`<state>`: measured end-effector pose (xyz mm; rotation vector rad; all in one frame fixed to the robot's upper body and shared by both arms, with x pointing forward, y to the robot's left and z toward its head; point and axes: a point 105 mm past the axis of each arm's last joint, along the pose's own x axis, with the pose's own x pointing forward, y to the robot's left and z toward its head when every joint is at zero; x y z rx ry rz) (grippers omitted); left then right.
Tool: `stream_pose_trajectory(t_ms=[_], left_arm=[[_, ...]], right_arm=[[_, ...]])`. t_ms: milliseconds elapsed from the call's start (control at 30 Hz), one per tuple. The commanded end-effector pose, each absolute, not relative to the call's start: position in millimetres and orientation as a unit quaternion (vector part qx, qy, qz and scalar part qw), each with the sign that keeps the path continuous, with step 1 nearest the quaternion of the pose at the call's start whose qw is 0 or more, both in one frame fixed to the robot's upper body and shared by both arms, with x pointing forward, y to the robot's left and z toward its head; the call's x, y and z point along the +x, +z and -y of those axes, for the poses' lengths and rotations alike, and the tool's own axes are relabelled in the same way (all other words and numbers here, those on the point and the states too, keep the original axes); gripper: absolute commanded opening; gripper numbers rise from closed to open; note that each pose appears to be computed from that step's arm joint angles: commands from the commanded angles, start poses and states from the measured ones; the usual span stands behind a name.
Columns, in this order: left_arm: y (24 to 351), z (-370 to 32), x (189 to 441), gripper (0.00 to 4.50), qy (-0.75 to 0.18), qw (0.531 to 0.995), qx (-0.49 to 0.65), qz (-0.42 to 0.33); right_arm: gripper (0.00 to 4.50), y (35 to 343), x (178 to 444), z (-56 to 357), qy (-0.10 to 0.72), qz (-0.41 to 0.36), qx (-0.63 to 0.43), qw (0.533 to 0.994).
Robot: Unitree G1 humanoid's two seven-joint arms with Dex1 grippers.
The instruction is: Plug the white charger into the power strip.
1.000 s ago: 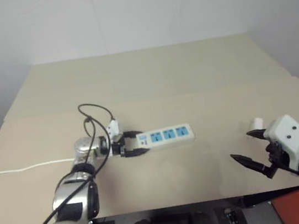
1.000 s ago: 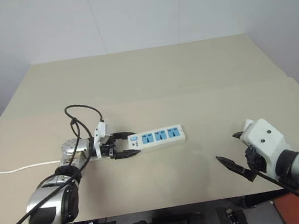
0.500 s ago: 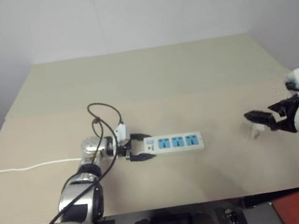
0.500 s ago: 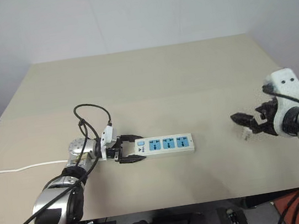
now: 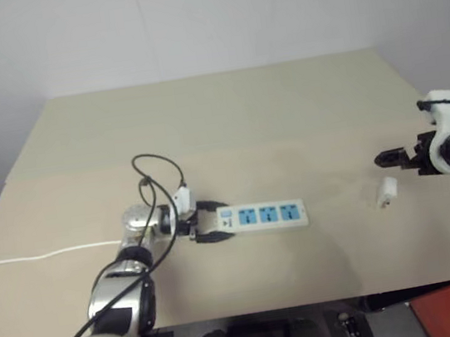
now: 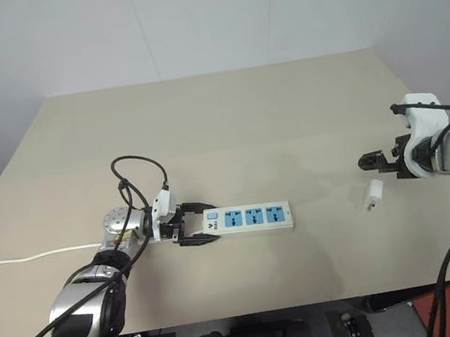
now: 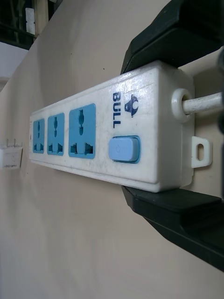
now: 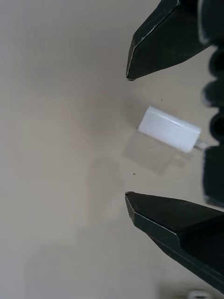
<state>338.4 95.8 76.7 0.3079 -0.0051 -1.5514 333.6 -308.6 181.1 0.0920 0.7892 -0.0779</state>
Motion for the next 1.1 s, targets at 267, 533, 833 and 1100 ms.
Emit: stream_pose_trajectory(t_ms=[267,533,833,1100], left_arm=[[74.4,-97.3,338.1,3.25,-0.694,0.704,0.15,0.0],[72.0,-98.7,337.7,3.25,-0.691,0.707,0.151,-0.003],[68.3,-101.1,335.9,3.25,-0.69,0.707,0.153,-0.007],[67.5,-104.1,335.5,3.25,-0.687,0.71,0.154,-0.008]], right_arm=[[4.5,171.2,347.2,311.2,-0.064,-0.456,0.085,0.884],[4.5,164.9,357.2,318.2,-0.069,-0.465,0.098,0.877],[4.5,153.3,359.0,325.6,-0.066,-0.484,0.089,0.868],[4.5,149.5,361.8,326.6,-0.061,-0.486,0.09,0.867]])
